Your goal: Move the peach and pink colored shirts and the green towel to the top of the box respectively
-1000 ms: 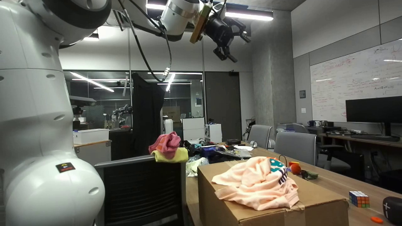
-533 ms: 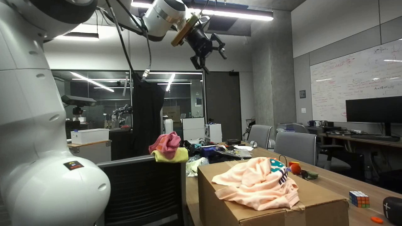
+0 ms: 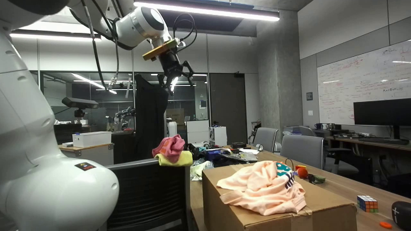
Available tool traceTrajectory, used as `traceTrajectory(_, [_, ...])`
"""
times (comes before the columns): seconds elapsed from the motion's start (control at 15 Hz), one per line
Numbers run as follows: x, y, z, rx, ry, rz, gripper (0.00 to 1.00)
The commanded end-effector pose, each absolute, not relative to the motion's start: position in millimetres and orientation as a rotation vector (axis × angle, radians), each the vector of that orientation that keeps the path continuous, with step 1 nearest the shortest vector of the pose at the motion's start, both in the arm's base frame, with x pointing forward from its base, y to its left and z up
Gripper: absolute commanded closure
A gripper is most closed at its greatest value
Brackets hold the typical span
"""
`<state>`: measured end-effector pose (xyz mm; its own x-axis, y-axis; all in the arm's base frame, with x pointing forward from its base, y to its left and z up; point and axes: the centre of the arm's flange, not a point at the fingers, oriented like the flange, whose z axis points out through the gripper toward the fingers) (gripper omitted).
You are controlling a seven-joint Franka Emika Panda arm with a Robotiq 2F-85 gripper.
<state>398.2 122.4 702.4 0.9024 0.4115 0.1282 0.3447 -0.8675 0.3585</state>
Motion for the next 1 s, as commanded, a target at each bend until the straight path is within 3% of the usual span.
traceTrajectory(0.0, [390.6, 157.8, 670.1, 2.737, 0.837, 0.309, 0.0])
traceTrajectory(0.93, [438.6, 239.1, 574.9, 2.689, 0.778, 0.433, 0.0])
